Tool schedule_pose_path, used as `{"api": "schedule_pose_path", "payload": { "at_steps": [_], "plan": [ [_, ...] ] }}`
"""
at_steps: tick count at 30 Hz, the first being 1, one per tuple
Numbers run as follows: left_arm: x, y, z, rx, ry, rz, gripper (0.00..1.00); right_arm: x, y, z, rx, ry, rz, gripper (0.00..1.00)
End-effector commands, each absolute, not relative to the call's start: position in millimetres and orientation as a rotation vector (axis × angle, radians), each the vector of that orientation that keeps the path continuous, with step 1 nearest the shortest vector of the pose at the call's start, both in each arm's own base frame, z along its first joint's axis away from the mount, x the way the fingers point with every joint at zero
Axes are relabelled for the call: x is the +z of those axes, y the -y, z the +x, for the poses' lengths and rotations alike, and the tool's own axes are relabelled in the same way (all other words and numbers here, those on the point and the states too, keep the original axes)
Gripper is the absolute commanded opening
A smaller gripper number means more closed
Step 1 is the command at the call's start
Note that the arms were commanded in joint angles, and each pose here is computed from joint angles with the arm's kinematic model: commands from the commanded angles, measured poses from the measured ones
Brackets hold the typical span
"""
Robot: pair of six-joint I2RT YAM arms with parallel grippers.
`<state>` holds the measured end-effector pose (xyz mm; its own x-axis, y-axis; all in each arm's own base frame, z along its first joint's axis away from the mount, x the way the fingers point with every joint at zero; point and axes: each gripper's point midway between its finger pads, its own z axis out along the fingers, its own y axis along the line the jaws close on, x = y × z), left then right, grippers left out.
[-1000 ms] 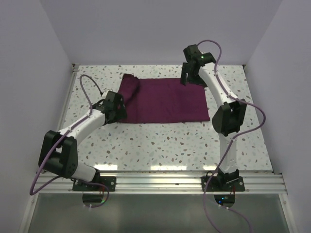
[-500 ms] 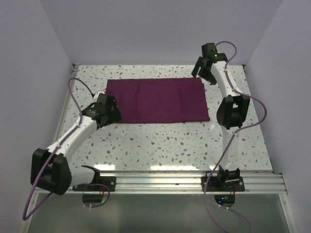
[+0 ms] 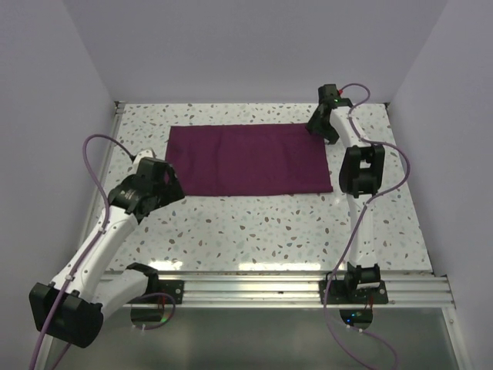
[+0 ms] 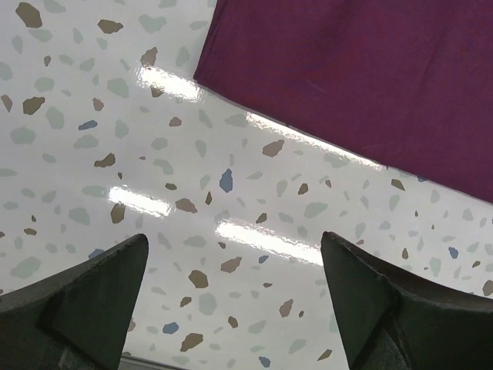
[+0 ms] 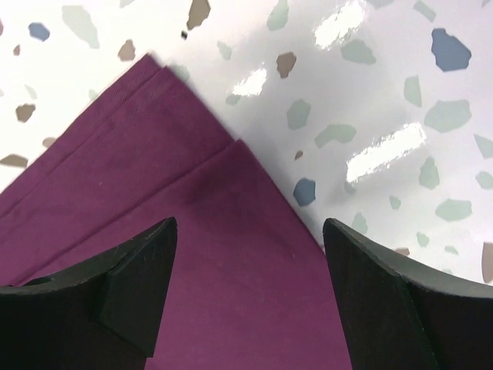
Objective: Open and lay out the surgical kit
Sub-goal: Open the surgical kit at the center of the board.
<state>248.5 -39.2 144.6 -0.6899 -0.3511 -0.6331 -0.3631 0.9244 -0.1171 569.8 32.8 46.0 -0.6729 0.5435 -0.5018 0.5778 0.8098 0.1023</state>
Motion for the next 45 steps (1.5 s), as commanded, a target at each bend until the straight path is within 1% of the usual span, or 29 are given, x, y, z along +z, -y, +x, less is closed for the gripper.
{"api": "schedule_pose_path", "payload": {
  "at_steps": [1,7,8,10,11,16,18,19,21,22,31,38,45],
  "plan": [
    [147,38,239,0.006,-2.389,-0.529,0.97,67,-20,600,-0.068,-2.329,0.862,0.79],
    [143,39,240,0.000,-2.401,-0.518,0.97,59,-12,611,-0.085,-2.298,0.850,0.70],
    [142,40,240,0.000,-2.404,-0.514,0.97,53,-11,613,-0.086,-2.301,0.851,0.63],
    [139,41,241,0.001,-2.415,-0.508,0.97,51,-12,615,-0.082,-2.301,0.843,0.52],
    [138,41,240,0.004,-2.422,-0.506,0.96,47,-12,616,-0.080,-2.305,0.842,0.42],
    [133,43,242,0.002,-2.442,-0.487,0.96,35,-13,614,-0.085,-2.331,0.834,0.30],
    [132,44,243,0.002,-2.447,-0.482,0.96,33,-14,613,-0.088,-2.338,0.831,0.20],
    [132,45,243,0.001,-2.448,-0.480,0.96,31,-13,611,-0.093,-2.343,0.831,0.13],
    [131,46,243,-0.003,-2.455,-0.472,0.96,32,-12,610,-0.103,-2.344,0.828,0.08],
    [130,46,243,-0.003,-2.457,-0.470,0.96,32,-11,609,-0.108,-2.347,0.827,0.00],
    [130,49,244,-0.018,-2.460,-0.447,0.96,59,-6,603,-0.130,-2.321,0.826,0.00],
    [134,48,245,-0.027,-2.440,-0.450,0.96,123,-5,591,-0.078,-2.235,0.839,0.00],
    [137,47,247,-0.027,-2.425,-0.458,0.96,168,-20,580,0.006,-2.210,0.819,0.00]
  ]
}}
